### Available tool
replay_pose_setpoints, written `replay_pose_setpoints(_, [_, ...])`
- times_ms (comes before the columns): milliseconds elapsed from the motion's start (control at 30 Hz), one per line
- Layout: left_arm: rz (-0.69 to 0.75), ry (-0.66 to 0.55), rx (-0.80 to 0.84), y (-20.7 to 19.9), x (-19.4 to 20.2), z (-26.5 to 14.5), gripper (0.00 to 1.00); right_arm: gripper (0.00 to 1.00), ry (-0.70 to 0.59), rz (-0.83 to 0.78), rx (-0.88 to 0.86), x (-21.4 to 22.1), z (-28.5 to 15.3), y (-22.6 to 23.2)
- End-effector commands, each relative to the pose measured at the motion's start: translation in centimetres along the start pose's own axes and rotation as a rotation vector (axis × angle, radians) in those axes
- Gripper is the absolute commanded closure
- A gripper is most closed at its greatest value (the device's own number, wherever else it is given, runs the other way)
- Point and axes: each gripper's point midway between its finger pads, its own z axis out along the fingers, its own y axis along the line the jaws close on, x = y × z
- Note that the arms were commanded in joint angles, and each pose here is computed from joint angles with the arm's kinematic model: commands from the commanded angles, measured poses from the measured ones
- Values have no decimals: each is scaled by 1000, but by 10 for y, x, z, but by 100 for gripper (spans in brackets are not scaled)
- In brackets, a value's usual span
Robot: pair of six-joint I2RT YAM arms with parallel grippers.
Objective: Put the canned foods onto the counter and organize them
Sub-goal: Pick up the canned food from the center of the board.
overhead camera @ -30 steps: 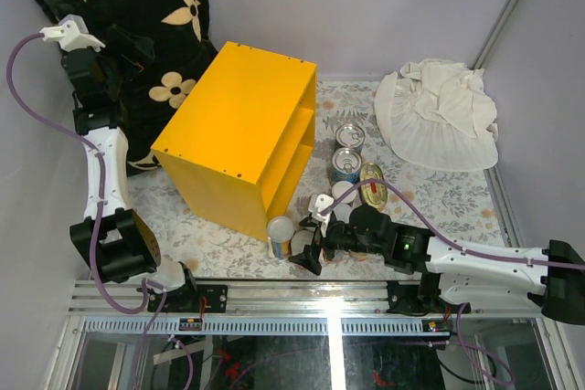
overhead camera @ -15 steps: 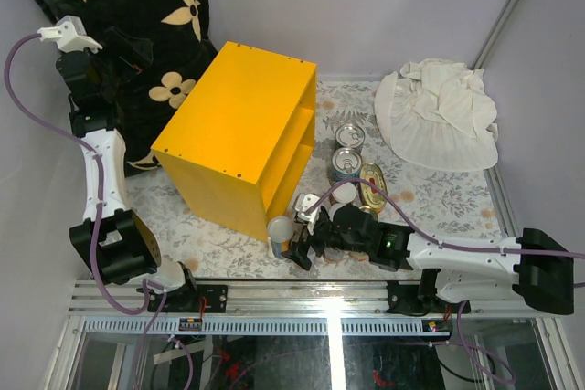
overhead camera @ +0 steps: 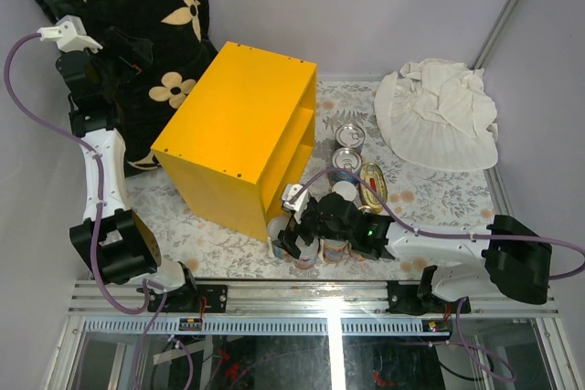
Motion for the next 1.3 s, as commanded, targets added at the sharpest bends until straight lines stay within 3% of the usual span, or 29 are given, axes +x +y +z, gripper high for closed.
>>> replay_pose_setpoints(0, [29,-36,39,-8,-14,1,0,0,-103,-9,-16,-38,7,-1])
replay_pose_setpoints(167, [45,-64,44,-12,-16,-5,0,1,-79,-13,-38,-30,14,2])
replay_pose_setpoints(333, [49,-93,38,-14,-25,-7,0,8,-63,-18,-66,-25,22,6])
replay_pose_setpoints(467, [31,-88,41,-15,-26,-6,0,32,-65,-20,-62,-24,24,5])
replay_pose_setpoints(600, [19,-99,51,-19,-27,-12,0,65,-70,-12,-55,-27,22,4])
replay_pose_setpoints(800, [25,-93,64,-21,-28,-10,0,95,-125,-10,-65,-53,10,7])
replay_pose_setpoints(900, [7,-53,43,-15,-24,-4,0,100,-184,-17,-86,-77,-3,12])
replay_pose_setpoints(1000, [2,-86,52,-17,-24,-5,0,100,-249,-18,-101,-105,-20,17])
replay_pose_setpoints(1267, [-6,-24,13,-18,-19,-12,0,100,-356,-44,-187,-197,-83,38])
